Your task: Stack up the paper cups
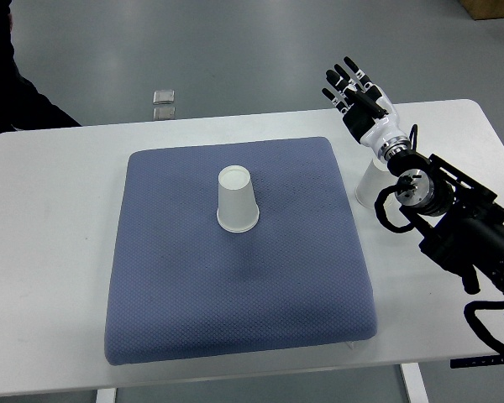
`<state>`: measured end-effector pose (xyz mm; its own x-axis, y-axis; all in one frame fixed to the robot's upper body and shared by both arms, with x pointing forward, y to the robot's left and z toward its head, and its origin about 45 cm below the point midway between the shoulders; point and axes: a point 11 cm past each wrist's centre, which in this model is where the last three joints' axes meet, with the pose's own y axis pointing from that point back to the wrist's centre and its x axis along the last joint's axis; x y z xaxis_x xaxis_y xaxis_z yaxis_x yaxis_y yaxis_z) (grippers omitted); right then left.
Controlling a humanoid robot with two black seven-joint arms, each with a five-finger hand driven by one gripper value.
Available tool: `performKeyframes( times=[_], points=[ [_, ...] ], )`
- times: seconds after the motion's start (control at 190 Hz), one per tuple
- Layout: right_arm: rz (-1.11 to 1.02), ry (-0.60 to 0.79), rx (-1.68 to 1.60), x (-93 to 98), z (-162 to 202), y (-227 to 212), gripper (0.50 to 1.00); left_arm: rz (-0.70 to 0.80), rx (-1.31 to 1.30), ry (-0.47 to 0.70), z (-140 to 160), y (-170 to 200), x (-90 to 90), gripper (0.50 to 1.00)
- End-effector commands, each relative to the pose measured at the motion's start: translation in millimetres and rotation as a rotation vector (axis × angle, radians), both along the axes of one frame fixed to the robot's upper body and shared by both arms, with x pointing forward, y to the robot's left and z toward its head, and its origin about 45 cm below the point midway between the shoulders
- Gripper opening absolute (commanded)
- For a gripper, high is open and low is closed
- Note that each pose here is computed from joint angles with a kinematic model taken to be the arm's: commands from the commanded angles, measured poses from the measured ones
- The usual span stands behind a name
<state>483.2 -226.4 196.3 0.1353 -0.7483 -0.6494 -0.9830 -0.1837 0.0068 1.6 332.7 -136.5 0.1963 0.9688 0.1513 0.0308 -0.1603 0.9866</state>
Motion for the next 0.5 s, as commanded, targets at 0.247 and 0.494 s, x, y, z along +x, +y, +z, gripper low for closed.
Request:
performKeyframes(
  times=[0.247,0.494],
  points=[
    [0.006,-0.002,0.002,0.4,1.4,2.1,0.919,-0.002,-0.005,-0.001,-0.2,-1.5,-0.1,1.000],
    [0.064,-0.043,-0.009,0.4,11.8,7.4,0.919,0.001,-0.001,0.000,-0.1,0.0,-1.5,1.000]
  ],
)
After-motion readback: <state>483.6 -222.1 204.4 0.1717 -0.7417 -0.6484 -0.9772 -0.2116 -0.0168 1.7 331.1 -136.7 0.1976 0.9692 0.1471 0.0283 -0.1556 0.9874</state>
